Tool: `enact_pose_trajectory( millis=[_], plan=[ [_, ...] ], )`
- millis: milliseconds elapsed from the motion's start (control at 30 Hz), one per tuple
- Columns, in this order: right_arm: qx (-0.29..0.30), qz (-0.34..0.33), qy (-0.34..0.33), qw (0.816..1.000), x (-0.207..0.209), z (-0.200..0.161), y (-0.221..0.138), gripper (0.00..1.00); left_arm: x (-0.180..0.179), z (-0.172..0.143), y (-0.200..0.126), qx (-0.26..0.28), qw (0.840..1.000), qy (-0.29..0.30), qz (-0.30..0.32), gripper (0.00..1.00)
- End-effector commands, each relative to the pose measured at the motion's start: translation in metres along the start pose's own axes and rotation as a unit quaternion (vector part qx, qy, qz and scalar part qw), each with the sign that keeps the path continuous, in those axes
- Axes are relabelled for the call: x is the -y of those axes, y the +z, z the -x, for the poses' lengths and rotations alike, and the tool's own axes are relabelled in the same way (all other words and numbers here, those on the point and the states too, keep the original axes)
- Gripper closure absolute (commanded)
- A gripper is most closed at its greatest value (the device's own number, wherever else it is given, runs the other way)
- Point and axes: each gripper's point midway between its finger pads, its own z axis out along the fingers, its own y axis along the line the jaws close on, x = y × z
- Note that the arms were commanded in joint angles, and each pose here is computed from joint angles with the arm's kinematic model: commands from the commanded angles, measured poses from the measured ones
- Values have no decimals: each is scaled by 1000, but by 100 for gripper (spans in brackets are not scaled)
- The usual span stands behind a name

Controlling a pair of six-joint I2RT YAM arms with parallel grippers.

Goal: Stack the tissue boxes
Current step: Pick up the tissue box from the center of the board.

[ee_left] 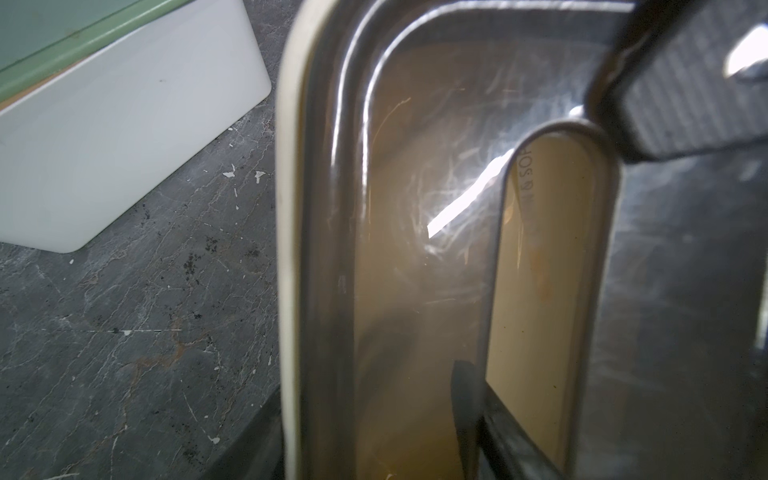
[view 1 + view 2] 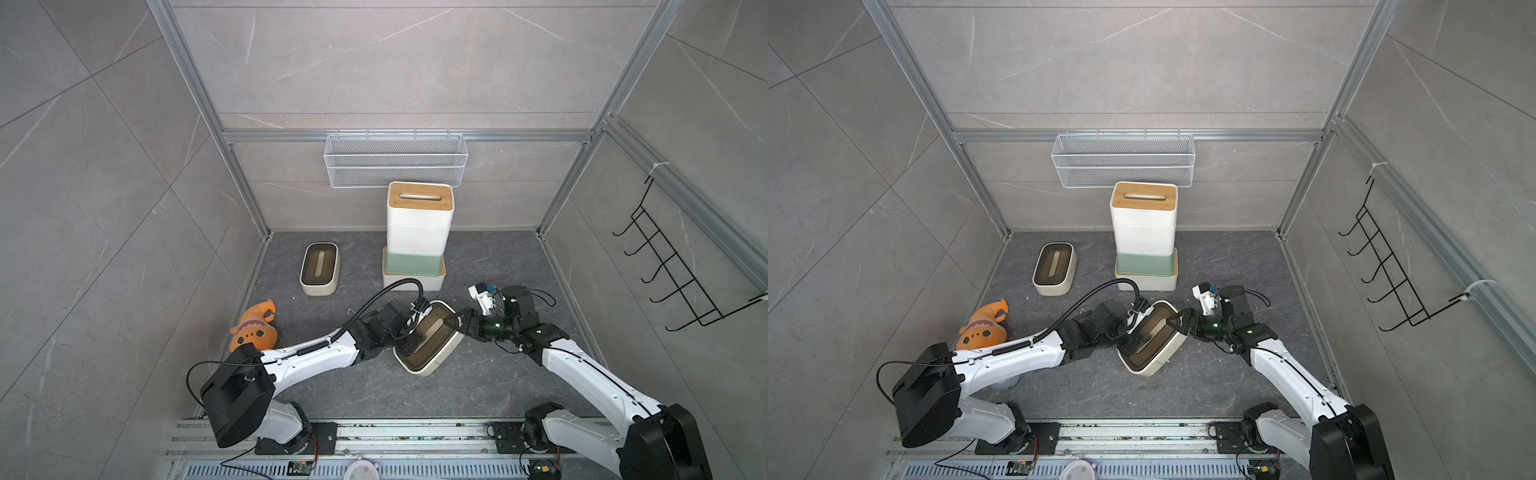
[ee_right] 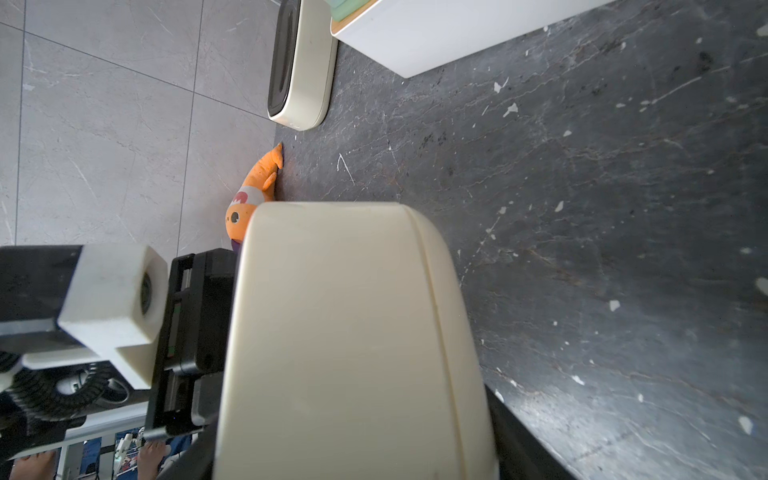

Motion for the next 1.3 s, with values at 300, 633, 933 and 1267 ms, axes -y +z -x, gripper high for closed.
enact_pose_trajectory(
  millis=[300, 633, 933, 1267],
  plan=[
    [15, 28, -29, 999, -26, 14, -7, 35, 2, 33, -6, 22, 1000, 3, -1, 39],
    [16, 17, -25, 999, -18, 10, -5, 35, -1, 41, -15, 17, 1000, -2, 10, 37],
    [25, 5, -24, 999, -13, 13, -5, 35, -2, 64, -51, 45, 999, -12, 18, 37],
    [61, 19, -32, 997, -35, 24, -23, 36, -18, 99, -142, 135, 986, -67, 67, 35]
  ],
)
